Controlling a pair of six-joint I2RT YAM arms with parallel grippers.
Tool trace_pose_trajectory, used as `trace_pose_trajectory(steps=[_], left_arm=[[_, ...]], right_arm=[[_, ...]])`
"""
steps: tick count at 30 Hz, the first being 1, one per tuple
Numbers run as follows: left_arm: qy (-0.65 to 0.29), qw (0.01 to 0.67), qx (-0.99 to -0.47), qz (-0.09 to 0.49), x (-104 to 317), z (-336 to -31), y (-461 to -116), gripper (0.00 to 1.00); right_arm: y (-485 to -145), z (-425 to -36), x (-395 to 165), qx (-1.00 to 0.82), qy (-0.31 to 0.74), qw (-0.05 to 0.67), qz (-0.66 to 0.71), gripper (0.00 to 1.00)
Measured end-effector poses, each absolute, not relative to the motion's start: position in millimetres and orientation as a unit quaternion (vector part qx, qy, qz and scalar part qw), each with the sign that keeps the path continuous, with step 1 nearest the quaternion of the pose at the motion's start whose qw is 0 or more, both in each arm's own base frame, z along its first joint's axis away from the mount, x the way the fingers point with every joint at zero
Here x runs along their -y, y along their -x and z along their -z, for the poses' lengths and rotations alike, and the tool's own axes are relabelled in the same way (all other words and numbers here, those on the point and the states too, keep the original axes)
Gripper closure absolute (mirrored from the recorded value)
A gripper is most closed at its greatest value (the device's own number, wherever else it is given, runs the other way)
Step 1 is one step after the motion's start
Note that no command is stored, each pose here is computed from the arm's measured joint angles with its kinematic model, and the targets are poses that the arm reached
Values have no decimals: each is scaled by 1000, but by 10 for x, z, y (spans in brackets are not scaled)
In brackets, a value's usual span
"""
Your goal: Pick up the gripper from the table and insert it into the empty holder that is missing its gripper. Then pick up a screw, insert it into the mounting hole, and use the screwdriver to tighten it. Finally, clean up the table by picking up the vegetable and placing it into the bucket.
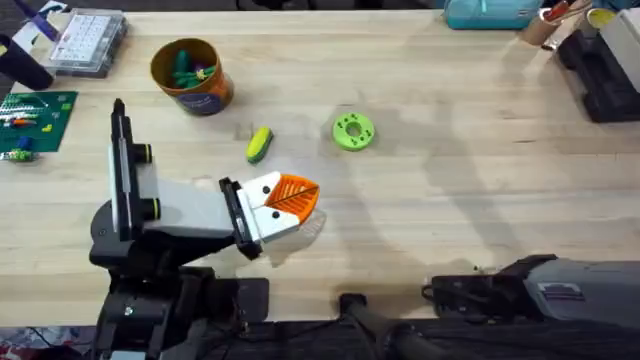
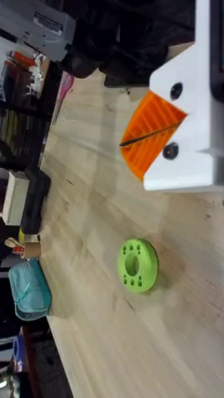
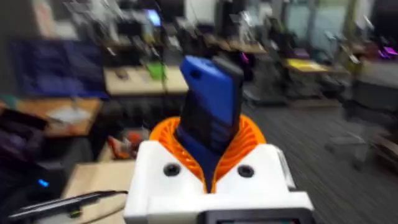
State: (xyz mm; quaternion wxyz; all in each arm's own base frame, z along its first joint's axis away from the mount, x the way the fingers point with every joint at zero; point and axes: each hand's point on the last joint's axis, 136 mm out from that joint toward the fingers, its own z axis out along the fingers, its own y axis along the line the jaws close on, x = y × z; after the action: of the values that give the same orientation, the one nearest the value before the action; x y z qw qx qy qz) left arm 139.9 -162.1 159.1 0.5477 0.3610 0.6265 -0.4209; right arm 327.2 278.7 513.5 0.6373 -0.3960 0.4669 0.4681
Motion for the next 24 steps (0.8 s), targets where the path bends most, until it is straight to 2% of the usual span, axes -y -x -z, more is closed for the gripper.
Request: trace_pose_trajectory(steps=[10, 11, 15, 24], left_arm=[[-361, 548, -627, 421, 1621, -1590, -1399, 996], [-361, 548, -626, 421, 1621, -1591, -1399, 996], [-361, 548, -626, 421, 1621, -1591, -1399, 996], [-361, 548, -627, 421, 1621, -1590, -1399, 996]], right_arm=[[-2820, -4786, -2973, -423, 444, 561, -556, 974], [-2633, -4773, -3082, -409, 463, 537, -574, 974], [-2363, -4811, -3169, -368, 497, 525, -584, 974], [-2060, -4809, -3307, -335, 526, 501, -600, 974]])
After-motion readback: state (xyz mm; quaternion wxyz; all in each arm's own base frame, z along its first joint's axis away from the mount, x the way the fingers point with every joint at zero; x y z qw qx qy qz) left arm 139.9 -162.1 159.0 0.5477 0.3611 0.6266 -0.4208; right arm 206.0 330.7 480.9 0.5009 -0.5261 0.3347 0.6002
